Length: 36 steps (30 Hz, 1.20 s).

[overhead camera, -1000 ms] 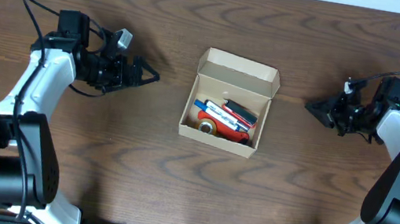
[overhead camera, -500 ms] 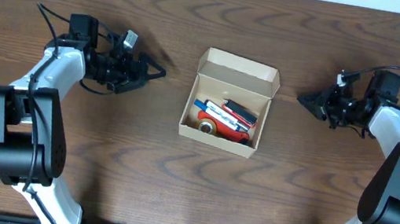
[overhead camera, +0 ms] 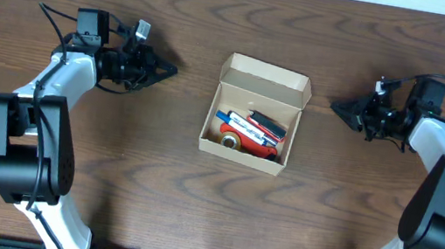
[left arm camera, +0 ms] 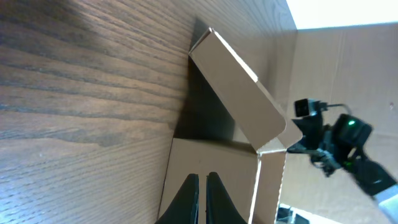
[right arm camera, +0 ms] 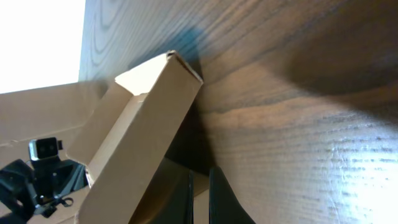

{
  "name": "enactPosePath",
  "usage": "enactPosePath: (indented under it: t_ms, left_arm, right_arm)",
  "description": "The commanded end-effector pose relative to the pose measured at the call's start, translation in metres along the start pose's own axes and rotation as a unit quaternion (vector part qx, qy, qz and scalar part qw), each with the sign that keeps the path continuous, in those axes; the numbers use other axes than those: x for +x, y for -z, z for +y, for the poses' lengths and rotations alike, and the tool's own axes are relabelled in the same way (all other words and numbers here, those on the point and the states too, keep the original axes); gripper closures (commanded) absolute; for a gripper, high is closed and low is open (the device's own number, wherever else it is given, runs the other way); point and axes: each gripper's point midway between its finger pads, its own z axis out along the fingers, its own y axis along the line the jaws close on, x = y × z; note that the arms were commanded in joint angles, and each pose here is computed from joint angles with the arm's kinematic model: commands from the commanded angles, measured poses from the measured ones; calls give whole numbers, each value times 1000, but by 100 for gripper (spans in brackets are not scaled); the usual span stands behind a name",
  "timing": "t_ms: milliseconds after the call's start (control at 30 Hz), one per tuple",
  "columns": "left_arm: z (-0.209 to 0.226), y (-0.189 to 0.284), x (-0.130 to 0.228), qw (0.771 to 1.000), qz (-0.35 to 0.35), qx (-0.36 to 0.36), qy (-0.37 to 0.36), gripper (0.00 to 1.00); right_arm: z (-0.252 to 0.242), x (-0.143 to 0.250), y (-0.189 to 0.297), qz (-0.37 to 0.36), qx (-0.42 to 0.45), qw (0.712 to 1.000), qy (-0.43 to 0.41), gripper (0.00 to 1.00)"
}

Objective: Pack container
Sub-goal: 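Move both grippers inward to the box's side flaps, then push the side flaps inward with both grippers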

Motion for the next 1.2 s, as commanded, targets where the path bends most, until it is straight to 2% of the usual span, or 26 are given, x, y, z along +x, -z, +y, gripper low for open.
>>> enactPosePath:
  t_ms: [0, 333, 600, 833, 1167]
  left_arm:
    - [9, -15, 7, 998, 18, 3, 56, 94]
    - [8, -46, 13, 997, 37, 11, 72, 94]
    - [5, -62, 8, 996, 34, 26, 73, 94]
    - [8, -84, 13, 992, 60, 62, 94, 94]
    - [-12, -98, 14, 991, 76, 84, 66, 94]
  right_arm:
    - [-1, 10, -21, 39, -38, 998, -36, 99]
    - [0, 22, -60, 79, -71, 994, -41, 99]
    - [6, 24, -65, 81, -75, 993, -34, 99]
    - [10, 25, -68, 82, -78, 993, -23, 99]
    - [35, 30, -80, 87, -110, 990, 29, 99]
